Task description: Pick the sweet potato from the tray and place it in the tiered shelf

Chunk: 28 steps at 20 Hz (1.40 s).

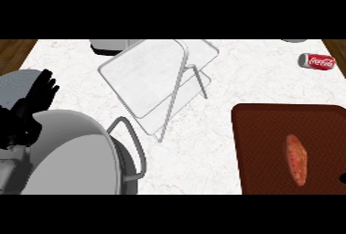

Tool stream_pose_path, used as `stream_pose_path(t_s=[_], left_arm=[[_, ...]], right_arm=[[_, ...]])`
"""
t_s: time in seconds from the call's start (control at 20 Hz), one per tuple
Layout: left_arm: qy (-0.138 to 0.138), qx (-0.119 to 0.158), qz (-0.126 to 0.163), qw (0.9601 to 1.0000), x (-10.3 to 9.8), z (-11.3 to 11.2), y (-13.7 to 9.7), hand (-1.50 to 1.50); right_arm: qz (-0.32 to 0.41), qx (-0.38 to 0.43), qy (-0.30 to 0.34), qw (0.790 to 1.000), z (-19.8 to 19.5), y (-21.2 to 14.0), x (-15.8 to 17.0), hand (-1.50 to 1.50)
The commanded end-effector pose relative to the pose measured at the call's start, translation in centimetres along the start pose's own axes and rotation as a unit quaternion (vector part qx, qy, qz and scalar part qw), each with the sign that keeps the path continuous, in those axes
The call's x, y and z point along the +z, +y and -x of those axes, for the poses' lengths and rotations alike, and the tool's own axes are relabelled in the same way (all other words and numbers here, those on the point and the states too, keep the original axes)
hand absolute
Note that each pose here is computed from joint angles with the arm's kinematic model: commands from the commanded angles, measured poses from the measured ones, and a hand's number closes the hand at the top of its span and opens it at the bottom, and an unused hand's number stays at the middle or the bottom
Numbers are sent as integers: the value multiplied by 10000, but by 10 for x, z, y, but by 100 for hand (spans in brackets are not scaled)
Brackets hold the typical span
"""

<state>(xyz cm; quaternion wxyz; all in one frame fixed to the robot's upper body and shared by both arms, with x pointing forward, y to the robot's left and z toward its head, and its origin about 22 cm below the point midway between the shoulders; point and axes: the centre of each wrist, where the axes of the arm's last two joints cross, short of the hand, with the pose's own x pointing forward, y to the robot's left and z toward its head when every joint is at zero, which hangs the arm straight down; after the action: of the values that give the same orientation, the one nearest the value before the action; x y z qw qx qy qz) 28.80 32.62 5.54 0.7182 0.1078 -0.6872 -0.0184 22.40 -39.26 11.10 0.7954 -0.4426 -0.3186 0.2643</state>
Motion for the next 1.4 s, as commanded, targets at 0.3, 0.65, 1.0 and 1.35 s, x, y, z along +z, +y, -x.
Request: stream_pose_path(t_s=[0.3, 0.65, 1.0, 1.35], left_arm=[[673, -345, 1338, 9881, 25, 49, -60, 0], [732, -387, 1314, 9879, 29, 52, -59, 0], [749, -352, 1268, 9885, 29, 56, -66, 0], [783, -326, 1252, 9885, 31, 59, -63, 0]], right_arm=[[-641, 345, 823, 9939, -58, 43, 15, -150], [-703, 465, 1150, 9898, -73, 58, 13, -150], [-484, 764, 1261, 9879, -73, 80, 12, -150], [-494, 930, 1351, 9852, -73, 80, 5, -150]])
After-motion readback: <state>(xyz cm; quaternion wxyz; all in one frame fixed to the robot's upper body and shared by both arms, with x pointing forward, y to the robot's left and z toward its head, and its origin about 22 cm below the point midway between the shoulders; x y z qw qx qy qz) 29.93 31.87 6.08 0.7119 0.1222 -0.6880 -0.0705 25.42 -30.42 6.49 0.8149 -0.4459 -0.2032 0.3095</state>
